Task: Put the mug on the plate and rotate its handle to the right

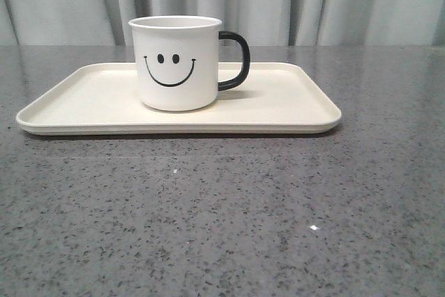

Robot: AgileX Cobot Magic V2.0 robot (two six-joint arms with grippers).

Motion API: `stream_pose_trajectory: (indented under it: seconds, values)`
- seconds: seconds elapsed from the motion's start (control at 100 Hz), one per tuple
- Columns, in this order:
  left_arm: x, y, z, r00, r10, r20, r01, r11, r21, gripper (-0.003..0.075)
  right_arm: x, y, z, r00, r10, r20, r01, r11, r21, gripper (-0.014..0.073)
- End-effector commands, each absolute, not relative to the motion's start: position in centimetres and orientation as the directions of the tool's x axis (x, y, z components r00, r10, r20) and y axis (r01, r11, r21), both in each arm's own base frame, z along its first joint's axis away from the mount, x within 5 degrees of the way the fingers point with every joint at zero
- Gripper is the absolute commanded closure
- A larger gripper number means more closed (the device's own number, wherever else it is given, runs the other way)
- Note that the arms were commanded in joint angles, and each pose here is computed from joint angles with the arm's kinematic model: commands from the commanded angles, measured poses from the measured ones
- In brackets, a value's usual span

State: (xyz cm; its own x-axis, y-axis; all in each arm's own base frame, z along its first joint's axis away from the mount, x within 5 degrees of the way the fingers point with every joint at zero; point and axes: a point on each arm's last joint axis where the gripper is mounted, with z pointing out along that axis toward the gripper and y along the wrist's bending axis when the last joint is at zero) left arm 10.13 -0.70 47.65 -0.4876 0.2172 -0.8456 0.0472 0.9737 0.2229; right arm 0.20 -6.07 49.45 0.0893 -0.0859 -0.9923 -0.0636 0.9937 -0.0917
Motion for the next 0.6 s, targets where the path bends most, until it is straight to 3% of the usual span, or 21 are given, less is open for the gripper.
stream_pose_trajectory:
  seconds: [0.0,0.19,0.59]
  values:
    - [10.1,-0.7,48.7,-0.404,0.211,-0.89,0.047,0.977,0.21,0.074,1.3,-5.5,48.0,0.145,-0.103,-0.984,-0.02,0.994,-0.107,0.0711]
    - [10.2,-0.8,48.9,-0.383,0.211,-0.899,0.053,0.977,0.207,0.074,2.5,-5.0,45.3,0.104,-0.129,-0.986,0.016,0.992,-0.128,0.0711]
    - [10.2,-0.9,49.0,-0.372,0.212,-0.904,0.056,0.977,0.206,0.074,2.6,-4.8,44.9,0.073,-0.116,-0.991,0.004,0.993,-0.116,0.0711]
